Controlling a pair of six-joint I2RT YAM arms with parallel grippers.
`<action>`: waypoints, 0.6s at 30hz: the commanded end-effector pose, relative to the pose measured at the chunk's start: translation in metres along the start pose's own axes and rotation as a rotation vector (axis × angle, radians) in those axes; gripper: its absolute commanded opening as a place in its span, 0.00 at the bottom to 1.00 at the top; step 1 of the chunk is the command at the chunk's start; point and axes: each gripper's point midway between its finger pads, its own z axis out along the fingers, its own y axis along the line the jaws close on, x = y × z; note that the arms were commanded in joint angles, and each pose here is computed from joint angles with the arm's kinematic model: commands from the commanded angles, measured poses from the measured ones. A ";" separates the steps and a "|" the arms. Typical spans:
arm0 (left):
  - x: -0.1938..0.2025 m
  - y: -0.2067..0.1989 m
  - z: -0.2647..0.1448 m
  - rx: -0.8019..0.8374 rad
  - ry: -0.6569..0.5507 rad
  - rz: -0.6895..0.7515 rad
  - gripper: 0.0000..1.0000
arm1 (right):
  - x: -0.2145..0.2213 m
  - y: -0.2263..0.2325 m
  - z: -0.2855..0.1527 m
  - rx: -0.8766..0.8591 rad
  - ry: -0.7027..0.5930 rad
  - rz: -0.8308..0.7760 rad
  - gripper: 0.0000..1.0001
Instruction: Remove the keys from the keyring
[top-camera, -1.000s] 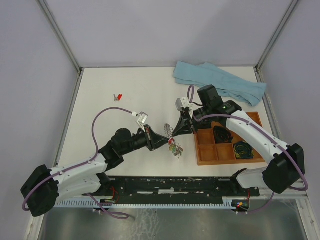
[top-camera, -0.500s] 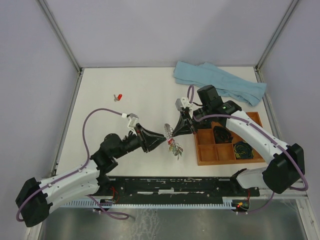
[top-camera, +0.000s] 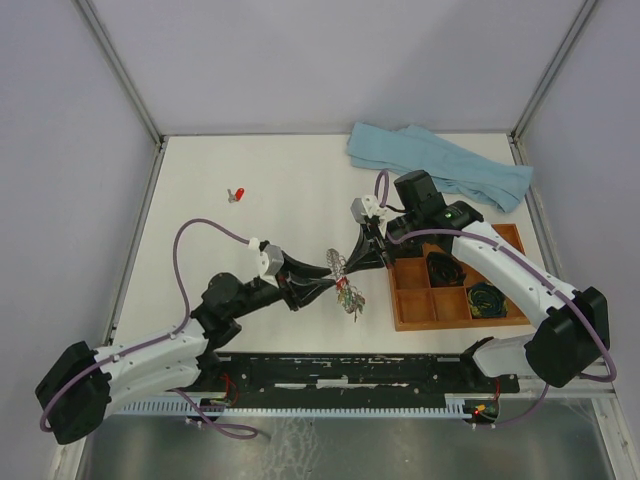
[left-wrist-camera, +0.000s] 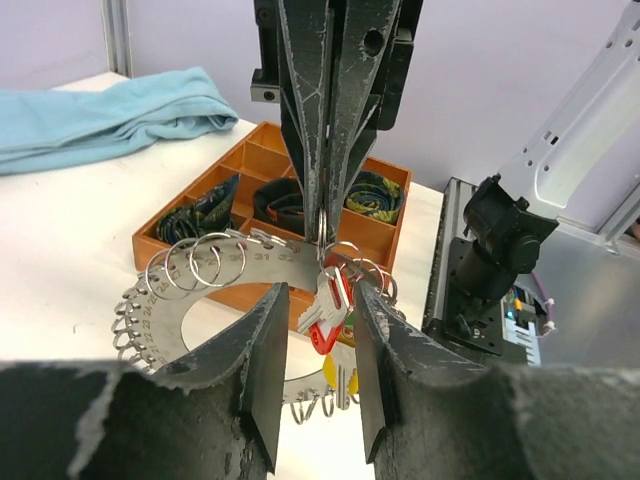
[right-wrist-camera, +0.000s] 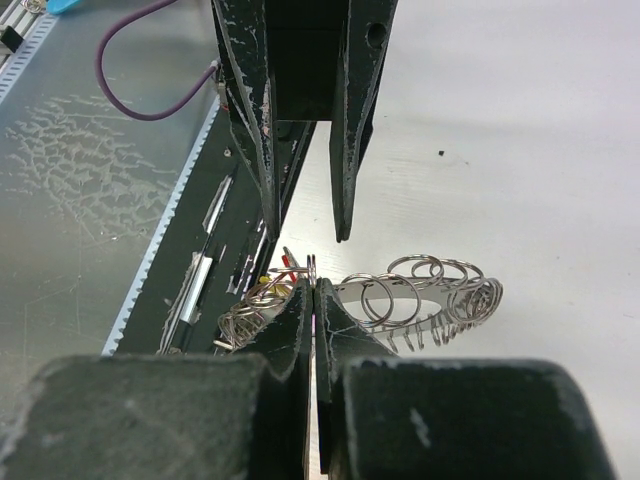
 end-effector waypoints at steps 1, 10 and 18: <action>-0.042 -0.013 0.010 0.083 -0.141 0.165 0.38 | -0.012 0.008 0.000 -0.049 -0.050 -0.048 0.01; -0.039 -0.008 0.023 0.076 -0.122 0.135 0.28 | -0.013 0.009 0.001 -0.055 -0.052 -0.051 0.01; -0.035 -0.008 0.029 0.091 -0.100 0.111 0.21 | -0.013 0.010 0.001 -0.056 -0.053 -0.051 0.01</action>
